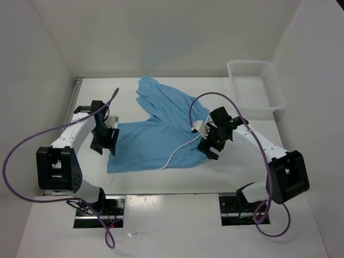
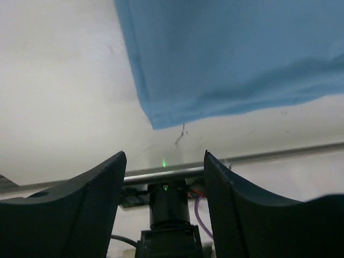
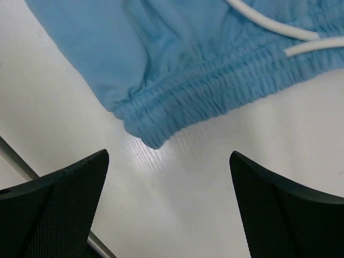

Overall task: Fold and stack the shorts
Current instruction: Flatten the shorts out

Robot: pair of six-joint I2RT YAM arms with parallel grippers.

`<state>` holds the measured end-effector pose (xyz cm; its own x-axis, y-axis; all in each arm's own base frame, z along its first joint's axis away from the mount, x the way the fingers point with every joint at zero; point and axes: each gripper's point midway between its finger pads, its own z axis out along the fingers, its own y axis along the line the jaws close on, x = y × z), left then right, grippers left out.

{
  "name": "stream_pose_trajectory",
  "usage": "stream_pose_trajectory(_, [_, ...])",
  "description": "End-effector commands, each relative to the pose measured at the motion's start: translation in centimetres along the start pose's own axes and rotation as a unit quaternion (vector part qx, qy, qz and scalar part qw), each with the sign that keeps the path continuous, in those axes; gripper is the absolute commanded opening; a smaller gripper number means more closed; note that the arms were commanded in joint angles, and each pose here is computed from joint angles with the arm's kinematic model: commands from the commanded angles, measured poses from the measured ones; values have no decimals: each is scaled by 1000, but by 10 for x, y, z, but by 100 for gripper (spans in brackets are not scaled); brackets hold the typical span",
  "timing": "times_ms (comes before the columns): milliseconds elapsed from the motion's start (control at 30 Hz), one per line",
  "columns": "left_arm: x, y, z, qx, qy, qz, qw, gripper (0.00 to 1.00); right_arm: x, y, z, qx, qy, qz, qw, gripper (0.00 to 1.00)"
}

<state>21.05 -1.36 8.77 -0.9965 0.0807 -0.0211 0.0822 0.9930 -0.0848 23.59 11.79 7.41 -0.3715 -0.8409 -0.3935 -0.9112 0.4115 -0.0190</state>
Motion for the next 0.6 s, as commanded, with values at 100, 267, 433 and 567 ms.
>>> stream_pose_trajectory(100, [-139, 34, -25, -47, -190, -10, 981, 69, -44, -32, -20, 23, -77, 70, 994, 83])
stream_pose_trajectory(267, [-197, 36, 13, -25, -194, -5, 981, 69, -46, -28, -7, -7, -72, 87, 994, 73])
stream_pose_trajectory(433, [-222, 23, 40, 19, -184, 6, 983, 70, -45, -33, 5, -16, -60, 83, 995, 69])
stream_pose_trajectory(567, [-224, 0, 65, 41, -165, 27, 985, 70, -38, -32, 16, -22, -46, 93, 994, 67])
